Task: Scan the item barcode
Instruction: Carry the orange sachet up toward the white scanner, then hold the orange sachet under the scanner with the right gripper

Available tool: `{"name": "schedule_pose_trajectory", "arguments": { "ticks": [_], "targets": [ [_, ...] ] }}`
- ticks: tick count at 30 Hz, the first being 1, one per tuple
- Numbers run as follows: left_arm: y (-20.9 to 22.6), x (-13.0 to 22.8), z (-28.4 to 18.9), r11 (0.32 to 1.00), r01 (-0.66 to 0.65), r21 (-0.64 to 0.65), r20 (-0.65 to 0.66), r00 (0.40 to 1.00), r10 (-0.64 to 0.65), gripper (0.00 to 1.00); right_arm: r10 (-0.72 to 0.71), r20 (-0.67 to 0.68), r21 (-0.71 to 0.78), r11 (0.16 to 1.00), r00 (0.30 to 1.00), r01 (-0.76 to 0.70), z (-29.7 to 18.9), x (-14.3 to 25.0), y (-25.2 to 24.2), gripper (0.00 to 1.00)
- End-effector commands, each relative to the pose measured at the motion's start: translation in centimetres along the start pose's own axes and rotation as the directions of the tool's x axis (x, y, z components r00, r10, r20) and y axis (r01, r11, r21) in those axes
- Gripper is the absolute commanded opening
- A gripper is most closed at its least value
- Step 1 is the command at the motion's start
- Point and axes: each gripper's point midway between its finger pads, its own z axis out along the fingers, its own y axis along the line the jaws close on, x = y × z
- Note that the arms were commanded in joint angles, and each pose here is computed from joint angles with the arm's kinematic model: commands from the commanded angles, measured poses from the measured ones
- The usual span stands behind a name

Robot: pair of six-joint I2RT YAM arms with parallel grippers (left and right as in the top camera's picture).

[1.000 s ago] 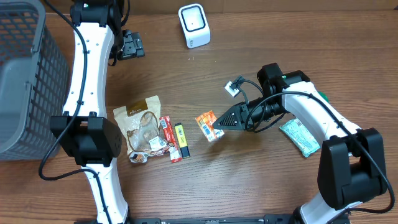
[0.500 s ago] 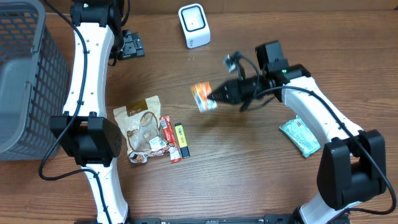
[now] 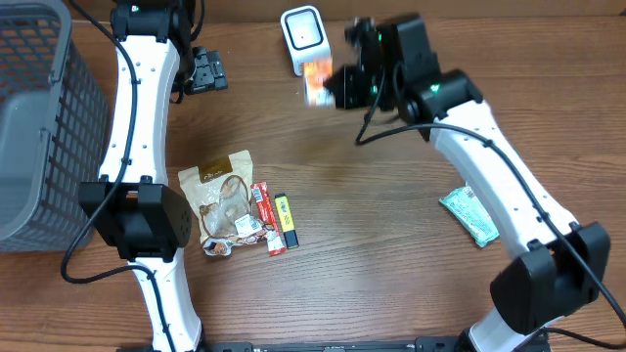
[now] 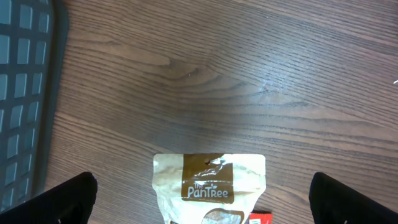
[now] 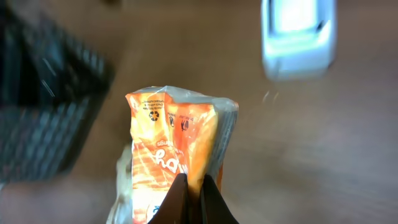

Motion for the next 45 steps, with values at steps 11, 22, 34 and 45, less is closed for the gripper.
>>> {"name": "schedule_pose_trajectory", "arguments": {
  "ticks": [11, 22, 34, 45],
  "targets": [
    [0.4, -0.2, -0.4, 1.000, -0.018, -0.010, 0.013, 1.000, 0.018, 1.00, -0.166, 0.538, 0.322, 0.947, 0.826, -0.019, -11.9, -16.8, 0.7, 0.03],
    [0.4, -0.2, -0.4, 1.000, -0.018, -0.010, 0.013, 1.000, 0.018, 1.00, -0.458, 0.392, 0.488, 0.839, 0.798, 0.242, 0.0, -16.5, -1.1, 0.03],
    [0.4, -0.2, -0.4, 1.000, -0.018, -0.010, 0.013, 1.000, 0.018, 1.00, -0.774, -0.083, 0.764, 0.355, 0.627, 0.539, 13.3, -11.2, -7.0, 0.03],
    [0.4, -0.2, -0.4, 1.000, -0.018, -0.010, 0.013, 1.000, 0.018, 1.00, -0.761, -0.155, 0.801, 0.277, 0.631, 0.531, 16.5, -9.3, -10.9, 0.03]
  ]
}}
